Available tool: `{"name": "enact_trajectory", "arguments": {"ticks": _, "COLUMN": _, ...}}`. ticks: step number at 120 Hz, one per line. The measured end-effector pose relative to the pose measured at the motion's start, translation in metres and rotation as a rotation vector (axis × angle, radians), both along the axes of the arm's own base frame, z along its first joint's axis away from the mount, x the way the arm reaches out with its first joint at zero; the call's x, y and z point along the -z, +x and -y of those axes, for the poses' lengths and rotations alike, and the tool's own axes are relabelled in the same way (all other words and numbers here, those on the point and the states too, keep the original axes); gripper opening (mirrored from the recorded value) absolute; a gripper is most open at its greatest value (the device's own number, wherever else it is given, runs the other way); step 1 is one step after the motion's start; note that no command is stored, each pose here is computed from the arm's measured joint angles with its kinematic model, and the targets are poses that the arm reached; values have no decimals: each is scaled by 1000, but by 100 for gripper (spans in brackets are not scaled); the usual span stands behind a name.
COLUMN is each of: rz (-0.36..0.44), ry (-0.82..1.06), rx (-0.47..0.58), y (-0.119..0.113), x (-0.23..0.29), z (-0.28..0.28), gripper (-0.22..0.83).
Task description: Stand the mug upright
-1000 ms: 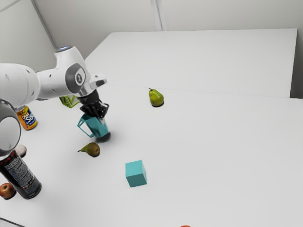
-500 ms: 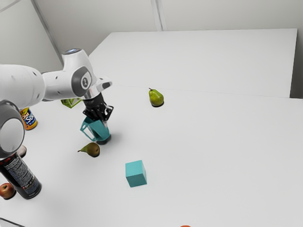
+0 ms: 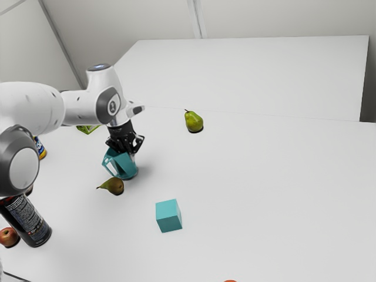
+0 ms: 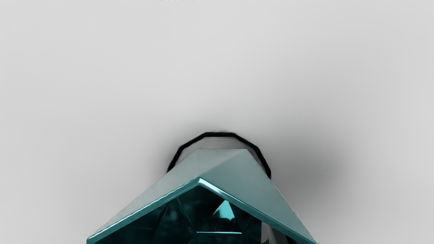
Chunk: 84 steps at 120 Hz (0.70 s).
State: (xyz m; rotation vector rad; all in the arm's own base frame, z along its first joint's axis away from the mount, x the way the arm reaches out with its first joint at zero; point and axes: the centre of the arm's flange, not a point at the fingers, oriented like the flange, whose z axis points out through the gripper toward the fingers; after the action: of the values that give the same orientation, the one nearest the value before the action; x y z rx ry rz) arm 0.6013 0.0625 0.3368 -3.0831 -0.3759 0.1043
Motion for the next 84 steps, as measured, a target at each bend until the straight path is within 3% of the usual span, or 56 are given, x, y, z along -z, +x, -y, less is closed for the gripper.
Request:
{"name": "enact_trajectory", "arguments": {"ticks": 16, "rz": -1, "ry": 11, "rx": -7, "y": 4, "x": 3, "z": 0, "gripper": -16}}
{"name": "enact_trajectory", "arguments": {"ticks": 36, "rz": 2, "ry": 16, "rx": -7, "y": 9, "x": 4, "z": 1, "gripper": 20}}
{"name": "enact_trajectory", "arguments": {"ticks": 47, "rz": 9, "ry": 13, "rx": -8, "y": 10, "x": 2, "z": 1, "gripper": 34}}
{"name": "enact_trajectory", "arguments": {"ticks": 63, "rz": 16, "ry": 2, "rx": -13, "y": 12, "x": -1, "z": 2, "gripper": 47}}
{"name": "enact_trajectory", "arguments": {"ticks": 84, "rz": 35, "ry": -8, "rx": -13, "y": 17, "x": -9, "z": 3, "gripper": 55}}
